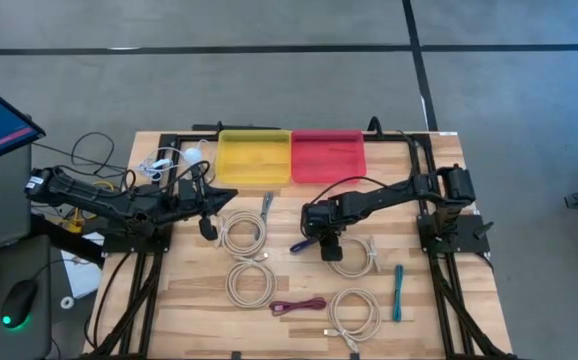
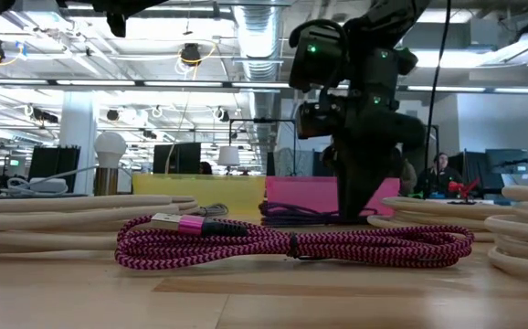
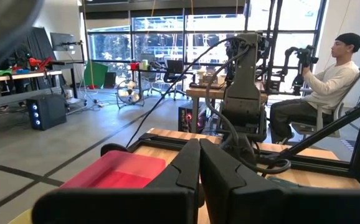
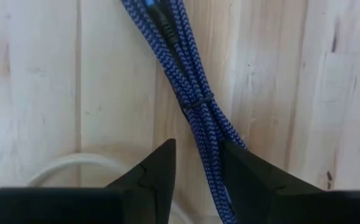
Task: Pick & Place USB Port
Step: Put the small black and blue charger cable into the red bin
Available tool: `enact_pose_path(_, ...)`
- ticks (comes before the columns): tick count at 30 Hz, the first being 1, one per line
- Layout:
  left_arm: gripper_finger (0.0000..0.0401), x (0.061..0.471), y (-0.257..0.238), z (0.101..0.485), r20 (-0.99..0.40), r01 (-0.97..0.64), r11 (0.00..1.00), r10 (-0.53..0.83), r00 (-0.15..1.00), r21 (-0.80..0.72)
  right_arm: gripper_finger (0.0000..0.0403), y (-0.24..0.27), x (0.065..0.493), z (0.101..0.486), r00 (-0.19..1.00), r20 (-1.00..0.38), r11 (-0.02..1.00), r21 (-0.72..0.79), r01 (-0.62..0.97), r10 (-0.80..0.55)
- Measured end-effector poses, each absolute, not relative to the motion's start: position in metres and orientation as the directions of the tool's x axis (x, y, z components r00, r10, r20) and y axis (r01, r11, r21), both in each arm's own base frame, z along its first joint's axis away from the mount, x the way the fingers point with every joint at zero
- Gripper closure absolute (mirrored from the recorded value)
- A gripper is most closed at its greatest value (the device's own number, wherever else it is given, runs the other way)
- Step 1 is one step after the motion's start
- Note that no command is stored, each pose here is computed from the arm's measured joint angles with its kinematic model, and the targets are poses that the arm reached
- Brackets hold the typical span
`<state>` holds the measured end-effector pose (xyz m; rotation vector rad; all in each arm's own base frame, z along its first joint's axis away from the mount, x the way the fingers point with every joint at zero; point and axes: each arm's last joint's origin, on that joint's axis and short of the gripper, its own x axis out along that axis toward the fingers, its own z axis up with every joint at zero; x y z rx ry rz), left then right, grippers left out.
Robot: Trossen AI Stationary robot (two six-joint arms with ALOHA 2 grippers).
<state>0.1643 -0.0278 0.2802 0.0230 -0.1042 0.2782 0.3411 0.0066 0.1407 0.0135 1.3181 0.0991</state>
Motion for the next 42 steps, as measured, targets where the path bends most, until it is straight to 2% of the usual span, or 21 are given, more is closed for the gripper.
enact_pose_path(3,0.0390,0.164,-0.028,0.280,0.104,-0.275,0.961,0.273,0.956,0.009,0.0324,0.006,0.341,0.141,0.251,-0.965,0.996,0.064,-0.064,0.078)
enact_pose_path(6,0.0390,0.164,-0.028,0.280,0.104,-0.275,0.961,0.273,0.956,0.009,0.0377,0.006,0.341,0.141,0.252,-0.965,0.996,0.064,-0.062,0.077)
enact_pose_path(8,0.0390,0.164,-0.028,0.280,0.104,-0.275,0.961,0.273,0.956,0.009,0.0394,0.006,0.341,0.142,0.252,-0.965,0.996,0.066,-0.063,0.080)
enact_pose_path(17,0.0390,0.164,-0.028,0.280,0.104,-0.275,0.961,0.273,0.956,0.009,0.0400,0.007,0.339,0.149,0.279,-0.953,0.993,0.100,-0.067,0.115)
enact_pose_path(24,0.0390,0.164,-0.028,0.280,0.104,-0.275,0.961,0.273,0.956,0.009,0.0402,0.001,0.331,0.204,0.477,-0.872,0.994,0.103,-0.037,0.108)
enact_pose_path(33,0.0390,0.164,-0.028,0.280,0.104,-0.276,0.961,0.273,0.956,0.009,0.0402,-0.022,0.289,0.285,0.688,-0.724,0.989,0.065,0.134,-0.046)
enact_pose_path(37,0.0390,0.164,-0.028,0.280,0.104,-0.276,0.961,0.273,0.956,0.009,0.0403,-0.028,0.266,0.310,0.734,-0.672,0.978,0.071,0.197,-0.099)
enact_pose_path(42,0.0390,0.164,-0.028,0.280,0.104,-0.275,0.961,0.273,0.956,0.009,0.0403,-0.032,0.240,0.327,0.729,-0.659,0.960,0.038,0.278,-0.185)
